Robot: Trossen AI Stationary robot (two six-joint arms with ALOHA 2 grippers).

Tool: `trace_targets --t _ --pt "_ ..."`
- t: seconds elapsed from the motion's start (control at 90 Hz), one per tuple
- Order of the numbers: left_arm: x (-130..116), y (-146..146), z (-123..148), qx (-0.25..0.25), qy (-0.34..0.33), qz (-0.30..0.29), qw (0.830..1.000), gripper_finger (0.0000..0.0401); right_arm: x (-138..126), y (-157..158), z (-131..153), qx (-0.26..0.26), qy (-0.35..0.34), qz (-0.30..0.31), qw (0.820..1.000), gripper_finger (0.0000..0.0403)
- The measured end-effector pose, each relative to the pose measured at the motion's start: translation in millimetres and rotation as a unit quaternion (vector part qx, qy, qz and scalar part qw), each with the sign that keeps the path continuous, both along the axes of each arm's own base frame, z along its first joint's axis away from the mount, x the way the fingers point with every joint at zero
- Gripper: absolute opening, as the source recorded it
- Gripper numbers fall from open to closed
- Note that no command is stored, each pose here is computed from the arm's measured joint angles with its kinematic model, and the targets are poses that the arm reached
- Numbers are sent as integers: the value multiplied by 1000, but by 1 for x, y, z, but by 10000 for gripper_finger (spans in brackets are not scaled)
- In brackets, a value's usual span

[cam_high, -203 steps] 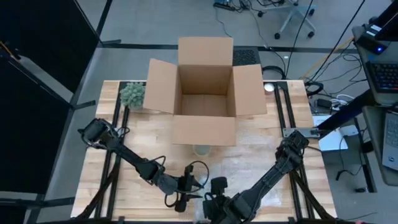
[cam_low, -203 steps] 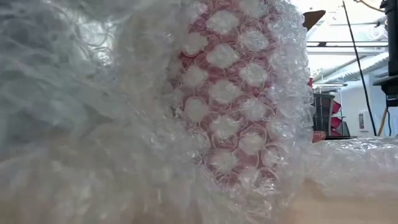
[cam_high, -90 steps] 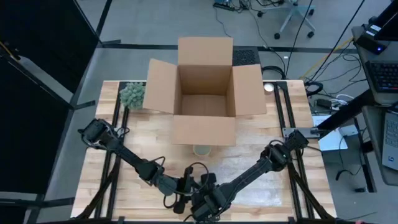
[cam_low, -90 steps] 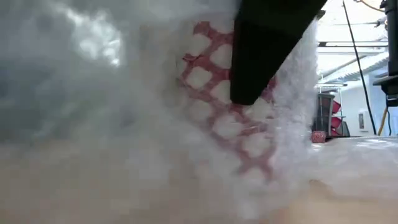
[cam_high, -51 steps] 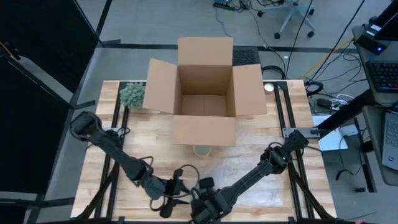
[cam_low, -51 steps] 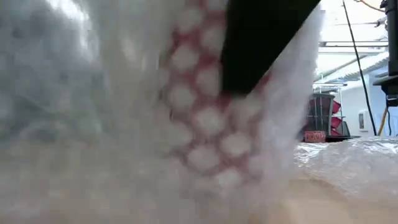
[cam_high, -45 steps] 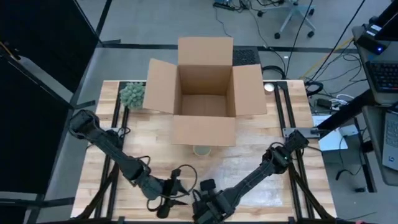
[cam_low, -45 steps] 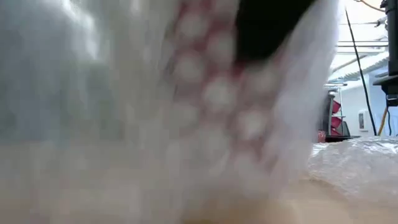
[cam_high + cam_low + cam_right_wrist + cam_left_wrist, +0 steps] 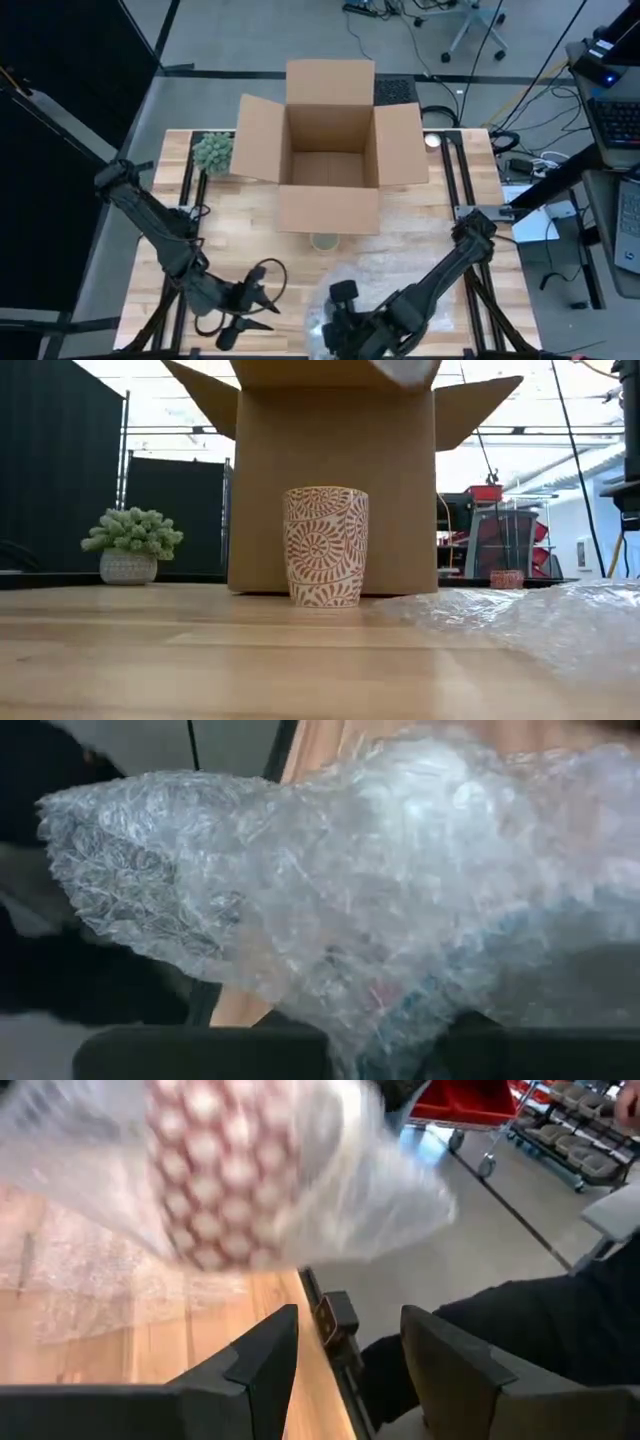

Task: Wrap mug
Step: Put the wrapped mug into the box

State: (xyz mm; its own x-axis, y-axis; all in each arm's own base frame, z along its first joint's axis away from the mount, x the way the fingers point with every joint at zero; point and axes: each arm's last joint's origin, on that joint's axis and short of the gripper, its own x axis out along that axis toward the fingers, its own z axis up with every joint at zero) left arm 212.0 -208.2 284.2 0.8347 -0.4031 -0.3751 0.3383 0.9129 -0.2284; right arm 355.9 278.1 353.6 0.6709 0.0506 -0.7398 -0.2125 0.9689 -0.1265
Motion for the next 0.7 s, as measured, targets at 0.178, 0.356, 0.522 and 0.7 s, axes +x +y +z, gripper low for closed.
trace_targets --t 0.178,0.356,0.522,0.7 --pt "1 2 0 27 -16 34 999 167 -15 -19 52 -20 -101 26 994 14" --pt "1 6 -4 54 -17 77 995 167 -21 -64 94 -58 -167 -8 984 14" --pt "0 11 -15 80 -15 110 991 167 -21 -123 123 -103 -202 -84 970 14" --pt "5 26 -34 87 6 154 984 167 -18 -194 139 -139 -203 -165 955 14"
